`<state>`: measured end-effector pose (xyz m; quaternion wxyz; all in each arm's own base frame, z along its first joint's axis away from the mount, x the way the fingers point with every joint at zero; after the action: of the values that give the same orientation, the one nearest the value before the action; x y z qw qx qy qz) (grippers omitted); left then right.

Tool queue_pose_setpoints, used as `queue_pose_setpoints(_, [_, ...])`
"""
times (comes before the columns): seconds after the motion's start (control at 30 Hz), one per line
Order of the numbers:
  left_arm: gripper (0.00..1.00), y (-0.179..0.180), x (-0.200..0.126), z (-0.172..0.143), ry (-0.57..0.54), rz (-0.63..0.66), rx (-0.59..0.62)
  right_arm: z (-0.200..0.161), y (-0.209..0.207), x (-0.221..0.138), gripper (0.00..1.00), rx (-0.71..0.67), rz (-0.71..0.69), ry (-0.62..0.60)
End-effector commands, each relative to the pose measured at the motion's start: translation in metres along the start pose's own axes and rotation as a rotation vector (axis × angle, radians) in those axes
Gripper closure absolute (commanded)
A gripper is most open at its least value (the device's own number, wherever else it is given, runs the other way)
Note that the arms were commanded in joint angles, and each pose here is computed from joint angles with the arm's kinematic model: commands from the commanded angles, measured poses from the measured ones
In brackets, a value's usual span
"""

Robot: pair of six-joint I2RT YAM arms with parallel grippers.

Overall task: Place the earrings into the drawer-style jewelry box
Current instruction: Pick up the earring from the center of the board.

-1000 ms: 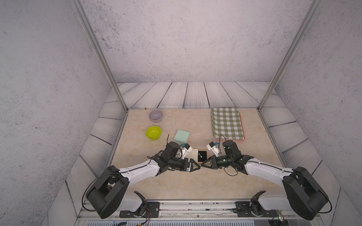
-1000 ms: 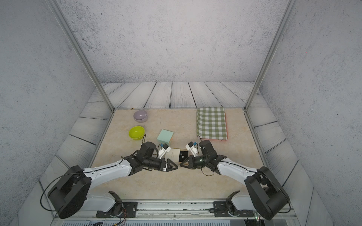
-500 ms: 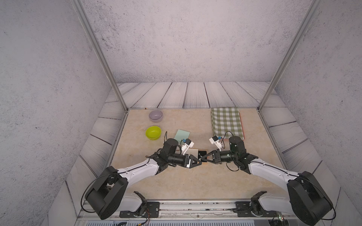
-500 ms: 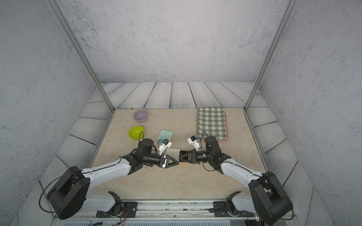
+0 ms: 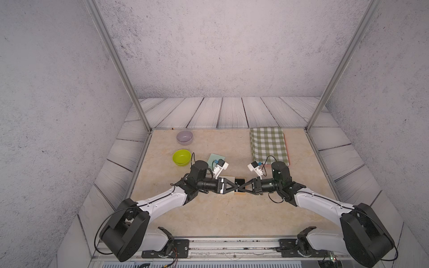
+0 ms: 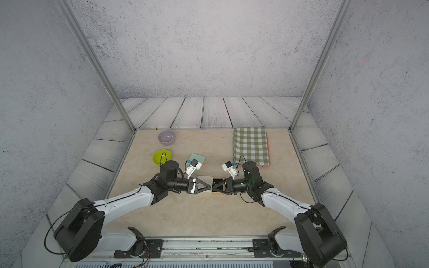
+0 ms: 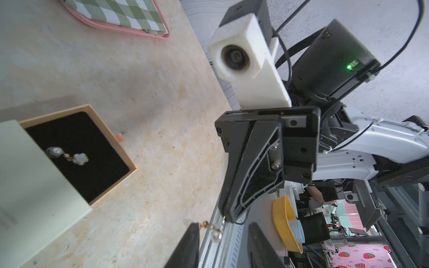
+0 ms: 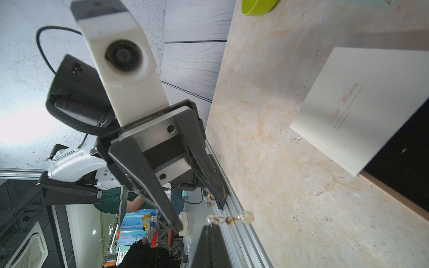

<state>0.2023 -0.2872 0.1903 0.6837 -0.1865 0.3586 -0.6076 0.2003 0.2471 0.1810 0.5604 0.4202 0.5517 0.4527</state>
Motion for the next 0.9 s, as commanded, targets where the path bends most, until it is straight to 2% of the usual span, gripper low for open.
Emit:
queue_pose_setpoints(0.0, [0.63, -0.0026, -0.0007, -0.0019, -0.003, -0.033, -0.011, 0.0044, 0.0138, -0.0007, 1.0, -0.033, 0.027, 0.007])
queue_pose_setpoints(0.4, [0.62, -0.0003, 0.0049, -0.0082, 0.014, -0.057, -0.041, 0.0068, 0.0161, 0.0006, 1.0, -0.031, 0.035, 0.008])
queue_pose_setpoints(0.7, [0.79, 0.0009, 0.006, -0.0092, 0.02, -0.059, -0.048, 0.0065, 0.0145, 0.0006, 1.0, -0.029, 0.034, 0.008])
queue_pose_setpoints(0.87, [0.81, -0.001, 0.006, -0.0076, 0.012, -0.067, -0.047, 0.0075, 0.0145, 0.0012, 1.0, -0.028, 0.035, 0.007])
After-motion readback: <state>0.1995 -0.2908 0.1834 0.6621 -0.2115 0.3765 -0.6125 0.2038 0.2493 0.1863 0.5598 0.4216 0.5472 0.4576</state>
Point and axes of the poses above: each gripper's point midway between its finger pads, its own x axis out along the fingers, its own y axis along the line the jaws close on, z = x × y, the point moved 3 cm from there along -x, back along the fingers, and after that the axes turned 14 degrees about x, right-handed, at the moved point
